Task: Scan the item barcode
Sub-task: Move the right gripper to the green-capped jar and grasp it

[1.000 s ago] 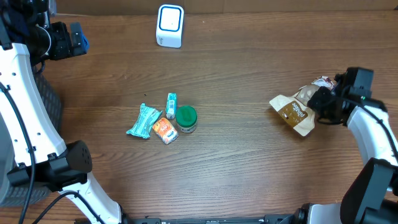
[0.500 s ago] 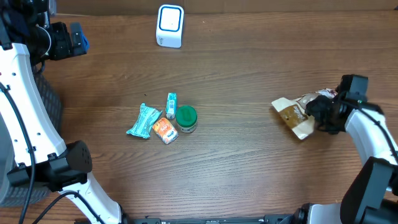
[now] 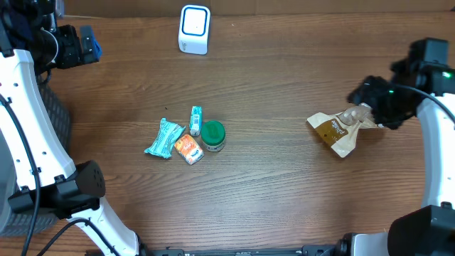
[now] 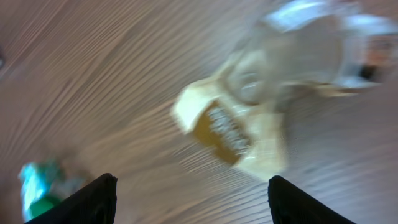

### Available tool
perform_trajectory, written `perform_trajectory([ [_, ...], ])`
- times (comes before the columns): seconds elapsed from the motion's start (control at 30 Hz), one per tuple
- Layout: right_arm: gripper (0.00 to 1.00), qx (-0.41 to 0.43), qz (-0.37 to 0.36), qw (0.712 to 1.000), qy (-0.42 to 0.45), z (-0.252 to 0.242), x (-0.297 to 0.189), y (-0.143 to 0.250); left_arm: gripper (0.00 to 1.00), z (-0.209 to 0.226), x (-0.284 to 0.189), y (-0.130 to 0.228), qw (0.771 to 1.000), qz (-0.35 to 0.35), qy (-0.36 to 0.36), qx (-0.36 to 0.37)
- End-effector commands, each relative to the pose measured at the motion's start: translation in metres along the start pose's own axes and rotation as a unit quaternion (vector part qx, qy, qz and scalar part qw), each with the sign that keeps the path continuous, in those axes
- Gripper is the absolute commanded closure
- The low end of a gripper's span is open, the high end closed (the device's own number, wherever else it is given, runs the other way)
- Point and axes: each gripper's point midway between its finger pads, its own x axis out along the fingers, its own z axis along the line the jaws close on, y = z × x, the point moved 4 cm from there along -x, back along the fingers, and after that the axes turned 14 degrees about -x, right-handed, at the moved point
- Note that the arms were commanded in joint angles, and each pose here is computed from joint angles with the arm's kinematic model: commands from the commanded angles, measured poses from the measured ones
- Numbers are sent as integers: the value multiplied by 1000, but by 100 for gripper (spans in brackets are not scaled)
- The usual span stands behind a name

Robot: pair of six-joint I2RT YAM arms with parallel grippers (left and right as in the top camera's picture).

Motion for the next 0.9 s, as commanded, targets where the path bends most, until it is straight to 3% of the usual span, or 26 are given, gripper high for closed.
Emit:
perform_trajectory([
  [0.0,25,-86,-3,994,-74,50,-4,4,0,-3,-10,0,1000,-14,4,10],
  [0.13,18,-181,-9,975,-125,110,3,14,0,-3,-10,0,1000,-14,4,10],
  [0.2,0,-216,-26,966,-141,135,4,15,0,-3,-10,0,1000,-14,4,10],
  [0.53,2,-302,-57,936,-171,209,16,33,0,-3,-10,0,1000,-14,4,10],
  [0.73,4,-349,-39,928,-122,233,52,52,0,-3,-10,0,1000,-14,4,10],
  [0.87,5,-403,-27,906,-126,256,76,68,0,-3,-10,0,1000,-14,4,10],
])
